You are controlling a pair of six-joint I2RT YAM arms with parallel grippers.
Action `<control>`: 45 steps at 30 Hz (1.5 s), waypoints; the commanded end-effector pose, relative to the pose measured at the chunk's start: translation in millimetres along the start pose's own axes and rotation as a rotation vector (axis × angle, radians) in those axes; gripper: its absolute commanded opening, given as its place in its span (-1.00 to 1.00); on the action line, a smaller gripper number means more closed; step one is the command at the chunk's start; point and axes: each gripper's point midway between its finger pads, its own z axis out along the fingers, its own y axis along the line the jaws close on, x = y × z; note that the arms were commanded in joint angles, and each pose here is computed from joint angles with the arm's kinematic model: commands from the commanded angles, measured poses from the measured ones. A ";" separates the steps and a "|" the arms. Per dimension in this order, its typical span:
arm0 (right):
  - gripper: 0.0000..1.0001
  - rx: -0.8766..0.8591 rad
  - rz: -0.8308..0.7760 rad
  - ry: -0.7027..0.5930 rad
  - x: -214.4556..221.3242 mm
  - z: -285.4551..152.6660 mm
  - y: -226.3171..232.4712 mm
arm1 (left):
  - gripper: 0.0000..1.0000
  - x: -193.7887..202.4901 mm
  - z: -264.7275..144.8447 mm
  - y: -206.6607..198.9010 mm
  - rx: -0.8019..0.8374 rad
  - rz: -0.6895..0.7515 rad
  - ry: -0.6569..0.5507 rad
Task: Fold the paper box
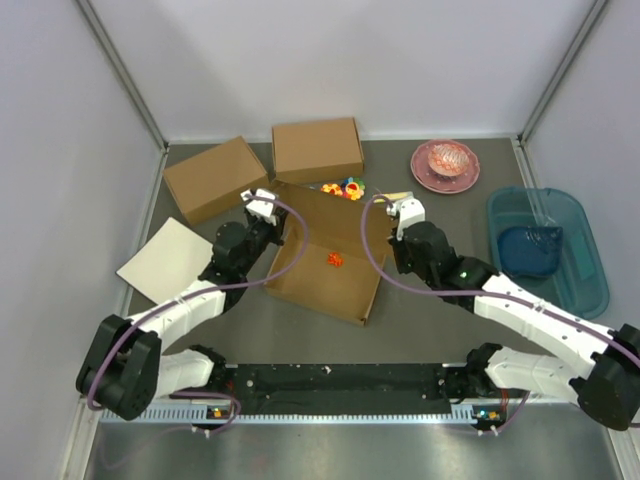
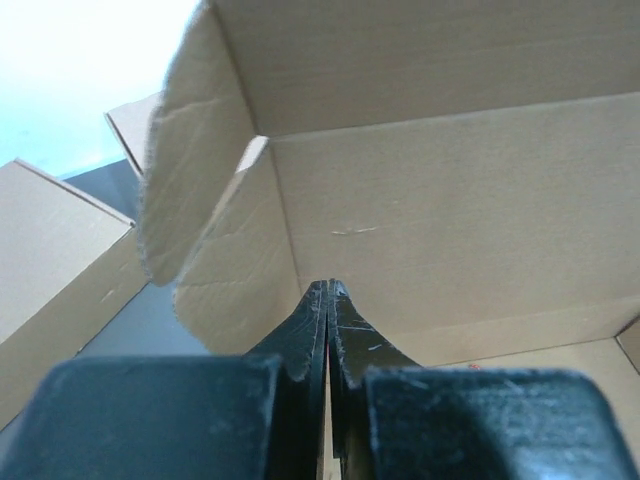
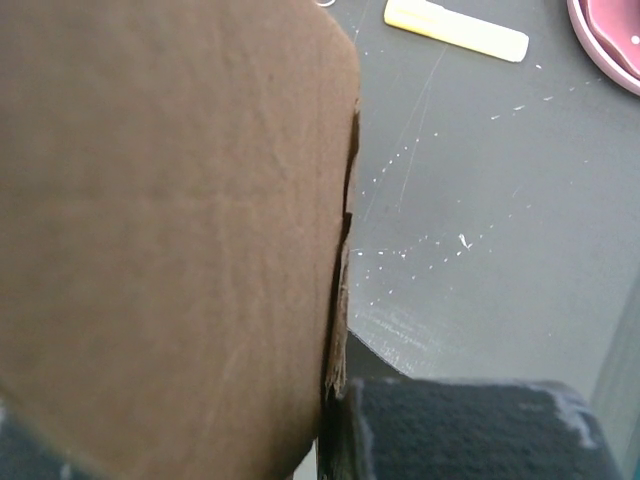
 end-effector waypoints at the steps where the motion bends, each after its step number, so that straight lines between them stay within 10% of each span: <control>1: -1.00 -0.025 0.016 -0.036 -25.3 -2.8 8.1 | -1.00 -25.6 -3.7 -13.2 0.070 -0.046 -0.091; 16: -1.00 -0.012 0.289 0.003 -33.1 6.6 23.4 | -1.00 -31.1 -47.1 -25.2 0.014 -0.185 -0.125; 29: -1.00 0.020 0.070 -0.016 -35.3 9.0 9.4 | -1.00 -35.2 -55.6 -46.4 0.039 -0.178 -0.128; 37: -1.00 -0.012 0.001 -0.013 -39.0 1.8 9.8 | 0.63 -40.6 -60.1 20.7 -0.274 -0.069 0.004; 45: -1.00 -0.052 -0.026 -0.025 -43.6 -4.9 13.6 | 0.78 -4.3 -49.9 33.5 -0.170 0.006 0.165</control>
